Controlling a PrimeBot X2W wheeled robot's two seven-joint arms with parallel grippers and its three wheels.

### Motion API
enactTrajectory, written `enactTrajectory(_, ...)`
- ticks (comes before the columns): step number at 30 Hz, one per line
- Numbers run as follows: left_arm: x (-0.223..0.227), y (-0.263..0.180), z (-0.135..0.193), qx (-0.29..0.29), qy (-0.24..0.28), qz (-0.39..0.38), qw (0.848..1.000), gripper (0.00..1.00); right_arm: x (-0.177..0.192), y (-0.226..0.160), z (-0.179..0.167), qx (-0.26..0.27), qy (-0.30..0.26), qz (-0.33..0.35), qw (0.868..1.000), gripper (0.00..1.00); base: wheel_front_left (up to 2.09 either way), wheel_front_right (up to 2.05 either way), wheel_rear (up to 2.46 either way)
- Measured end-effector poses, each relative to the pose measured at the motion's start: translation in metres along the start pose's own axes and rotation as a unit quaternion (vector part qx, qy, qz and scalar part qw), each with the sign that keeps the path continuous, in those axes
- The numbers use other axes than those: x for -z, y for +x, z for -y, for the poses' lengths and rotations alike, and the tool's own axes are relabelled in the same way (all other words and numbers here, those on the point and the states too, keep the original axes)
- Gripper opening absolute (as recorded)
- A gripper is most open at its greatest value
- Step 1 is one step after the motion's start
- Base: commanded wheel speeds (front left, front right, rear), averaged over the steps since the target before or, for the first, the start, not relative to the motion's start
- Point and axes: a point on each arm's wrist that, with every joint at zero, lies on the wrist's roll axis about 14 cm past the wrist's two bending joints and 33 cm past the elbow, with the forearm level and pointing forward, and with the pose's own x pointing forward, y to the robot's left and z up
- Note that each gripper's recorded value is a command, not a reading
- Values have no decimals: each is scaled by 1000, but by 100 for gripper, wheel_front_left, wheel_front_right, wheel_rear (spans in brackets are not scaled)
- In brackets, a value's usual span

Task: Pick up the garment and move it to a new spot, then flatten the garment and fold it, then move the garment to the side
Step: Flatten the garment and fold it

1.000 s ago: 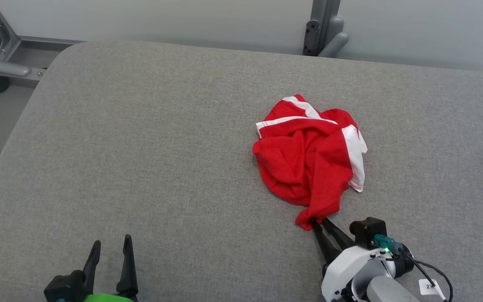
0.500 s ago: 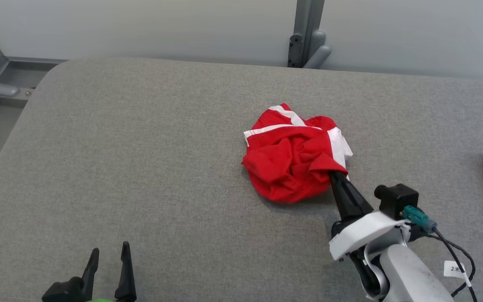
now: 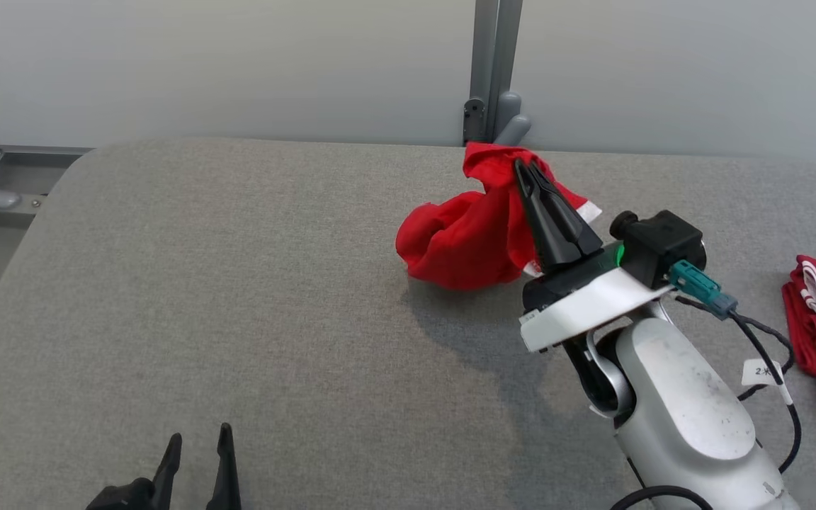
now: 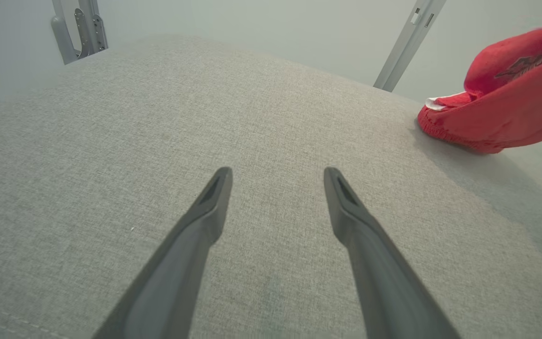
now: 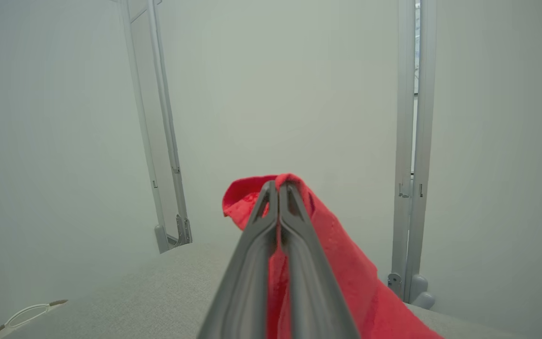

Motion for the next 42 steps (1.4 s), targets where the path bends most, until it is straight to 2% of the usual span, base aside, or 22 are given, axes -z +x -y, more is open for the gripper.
enactTrajectory(5, 6, -6, 0, -1, -9, -7, 1000, 100, 15, 13, -16, -32, -9, -23, 999, 0, 0, 0, 0)
enactTrajectory(9, 13, -14, -3, -9, -18, -15, 1000, 100, 49, 20, -35, -68, -13, -73, 995, 0, 0, 0, 0)
enactTrajectory(13, 15, -20, -7, -20, -25, -19, 999, 100, 87, 27, -54, -111, -26, -126, 985, 0, 0, 0, 0)
enactTrajectory(20, 11, -24, -14, -42, -41, -13, 998, 100, 136, 51, -87, -177, -38, -181, 967, 0, 0, 0, 0)
enactTrajectory(21, 11, -25, -16, -48, -42, -13, 998, 100, 142, 53, -91, -185, -40, -189, 964, 22, 0, 0, 0)
enactTrajectory(22, 12, -27, -18, -53, -42, -14, 998, 100, 150, 55, -97, -194, -42, -197, 960, 56, 0, 0, 0)
enactTrajectory(23, 12, -30, -21, -61, -43, -15, 997, 100, 159, 55, -101, -202, -41, -209, 956, 100, 0, 0, 0)
enactTrajectory(25, 13, -35, -30, -81, -45, -15, 996, 100, 171, 56, -115, -222, -34, -222, 949, 100, 0, 0, 0)
enactTrajectory(29, 16, -43, -45, -115, -44, -22, 992, 100, 164, 69, -153, -258, 18, -196, 946, 100, 0, 0, 0)
enactTrajectory(33, 20, -47, -54, -132, -42, -29, 990, 100, 157, 71, -163, -265, 49, -180, 946, 100, 0, 0, 0)
enactTrajectory(36, 20, -42, -53, -128, -39, -31, 991, 100, 154, 72, -145, -244, 58, -172, 953, 100, 0, 0, 0)
enactTrajectory(42, 18, -27, -42, -100, -29, -32, 994, 100, 140, 67, -63, -145, 50, -150, 977, 100, 0, 0, 0)
